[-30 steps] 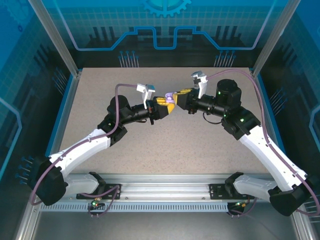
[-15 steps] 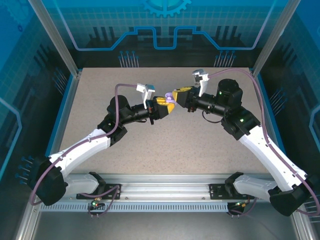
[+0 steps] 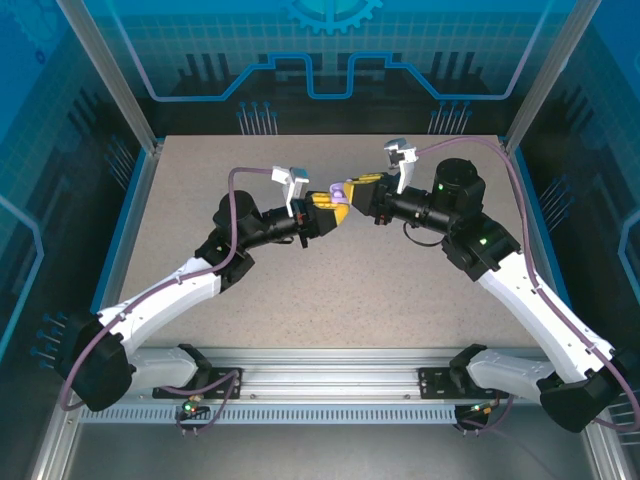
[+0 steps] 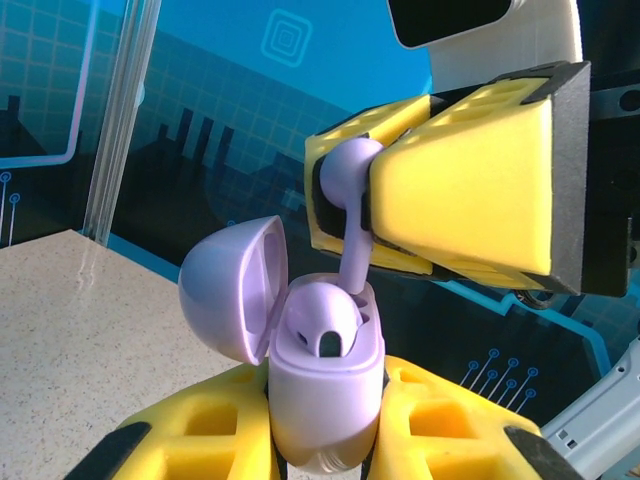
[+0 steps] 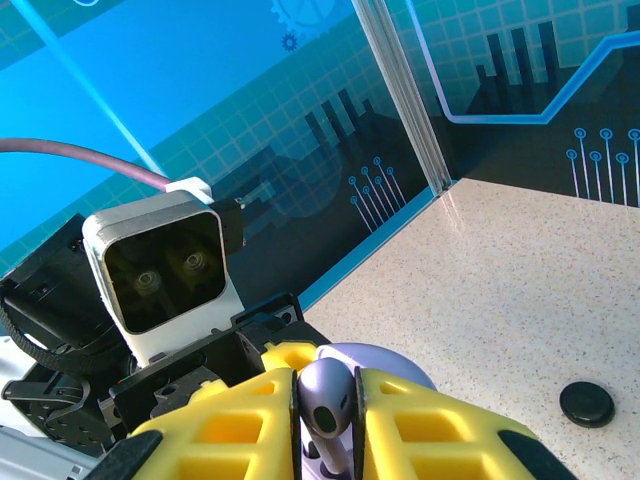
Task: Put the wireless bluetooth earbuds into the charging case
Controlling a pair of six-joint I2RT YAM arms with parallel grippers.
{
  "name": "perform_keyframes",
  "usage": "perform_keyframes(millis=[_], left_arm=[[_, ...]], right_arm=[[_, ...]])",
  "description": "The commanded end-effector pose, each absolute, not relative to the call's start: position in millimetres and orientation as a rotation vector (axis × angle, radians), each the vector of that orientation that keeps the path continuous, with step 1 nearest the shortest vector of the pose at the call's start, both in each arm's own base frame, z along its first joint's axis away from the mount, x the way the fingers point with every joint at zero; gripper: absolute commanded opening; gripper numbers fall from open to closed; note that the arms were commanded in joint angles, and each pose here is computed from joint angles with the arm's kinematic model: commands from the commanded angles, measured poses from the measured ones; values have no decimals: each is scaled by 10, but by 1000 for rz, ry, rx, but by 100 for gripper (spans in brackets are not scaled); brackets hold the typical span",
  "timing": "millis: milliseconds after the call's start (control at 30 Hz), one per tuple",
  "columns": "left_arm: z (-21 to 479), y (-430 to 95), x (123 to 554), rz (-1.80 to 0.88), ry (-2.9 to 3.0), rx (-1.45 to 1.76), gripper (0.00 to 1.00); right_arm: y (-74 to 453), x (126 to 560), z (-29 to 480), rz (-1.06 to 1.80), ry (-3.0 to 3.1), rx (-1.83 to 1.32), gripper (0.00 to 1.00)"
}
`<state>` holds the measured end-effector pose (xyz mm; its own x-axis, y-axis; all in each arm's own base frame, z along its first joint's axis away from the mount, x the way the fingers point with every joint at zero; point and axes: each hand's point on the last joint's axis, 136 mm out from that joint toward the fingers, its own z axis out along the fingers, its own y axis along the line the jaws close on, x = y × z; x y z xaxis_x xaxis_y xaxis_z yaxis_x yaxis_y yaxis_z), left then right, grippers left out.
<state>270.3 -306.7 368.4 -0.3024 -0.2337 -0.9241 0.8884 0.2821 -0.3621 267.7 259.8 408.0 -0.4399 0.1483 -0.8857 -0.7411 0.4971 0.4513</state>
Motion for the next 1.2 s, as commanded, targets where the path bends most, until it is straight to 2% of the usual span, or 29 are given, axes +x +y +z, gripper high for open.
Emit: perform_keyframes(millis=[0,767,900,1167], left_arm=[[4041,-3033,2623,-1280,1334,643,0],[4066,-3008,2619,-1274,1323,631,0],[4066,-3011,2612,-1272,1323,638,0],[4039,-3025,2603,-1267,1334,654,0]], right_arm=[[2640,2618,4139,1128,1709,-516,20],[2640,2601,4064,1082,1745,-544,22],[2633,2583,4077,1077,1745,-553,26],[2580,2585,4111,1038,1746,-545,41]])
